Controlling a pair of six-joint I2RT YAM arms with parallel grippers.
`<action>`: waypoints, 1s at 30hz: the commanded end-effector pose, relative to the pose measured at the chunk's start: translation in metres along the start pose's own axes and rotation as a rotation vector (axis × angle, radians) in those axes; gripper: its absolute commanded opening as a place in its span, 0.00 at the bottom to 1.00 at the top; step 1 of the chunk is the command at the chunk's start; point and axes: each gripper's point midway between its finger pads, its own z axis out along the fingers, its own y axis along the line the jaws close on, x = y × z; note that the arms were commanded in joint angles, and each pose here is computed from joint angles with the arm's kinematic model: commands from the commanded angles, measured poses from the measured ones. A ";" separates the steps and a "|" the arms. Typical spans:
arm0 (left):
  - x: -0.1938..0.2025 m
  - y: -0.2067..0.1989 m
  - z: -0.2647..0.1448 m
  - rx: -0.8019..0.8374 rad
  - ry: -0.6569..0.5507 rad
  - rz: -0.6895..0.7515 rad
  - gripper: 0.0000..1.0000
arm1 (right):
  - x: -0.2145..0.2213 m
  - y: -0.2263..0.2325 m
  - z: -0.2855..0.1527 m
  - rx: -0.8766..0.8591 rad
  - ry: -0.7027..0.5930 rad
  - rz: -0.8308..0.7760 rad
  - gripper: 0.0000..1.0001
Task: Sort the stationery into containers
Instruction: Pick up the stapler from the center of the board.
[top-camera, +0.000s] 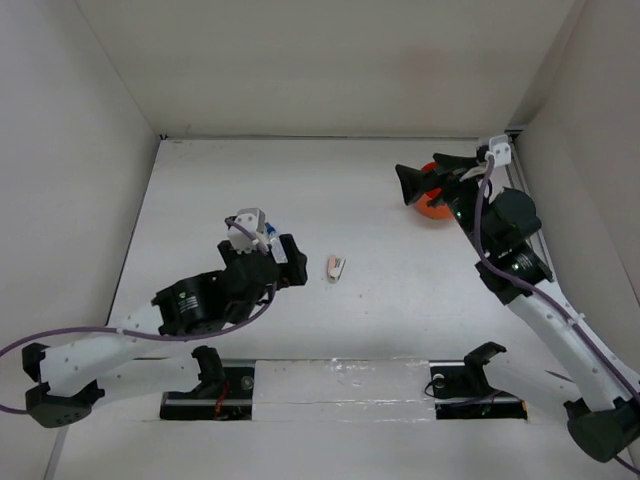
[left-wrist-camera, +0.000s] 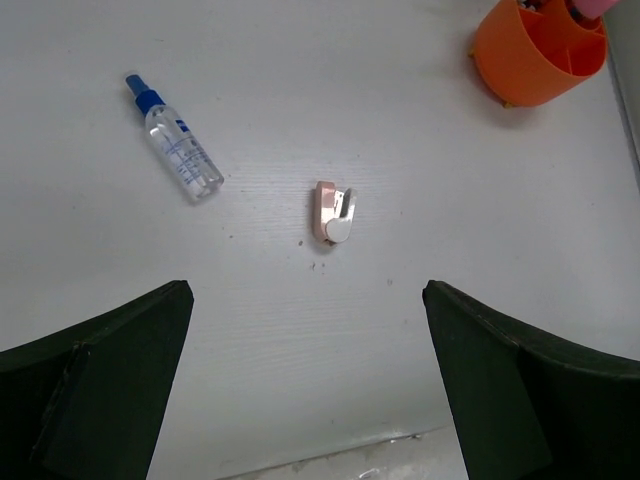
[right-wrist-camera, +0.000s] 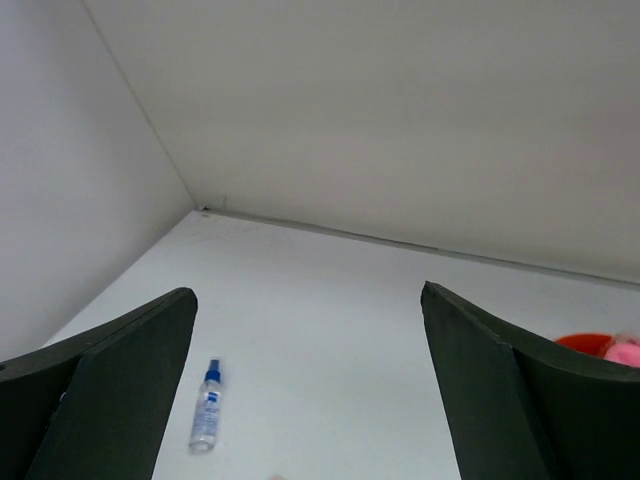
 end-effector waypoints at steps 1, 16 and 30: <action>0.017 -0.012 0.031 -0.056 0.024 -0.011 1.00 | -0.008 -0.011 -0.028 0.158 0.006 0.031 1.00; 0.132 -0.051 0.191 -0.073 0.313 0.304 1.00 | 0.001 0.031 -0.069 -0.007 0.096 0.053 1.00; 0.158 -0.051 0.207 -0.117 0.368 0.341 1.00 | 0.024 0.042 -0.063 -0.046 0.144 0.042 1.00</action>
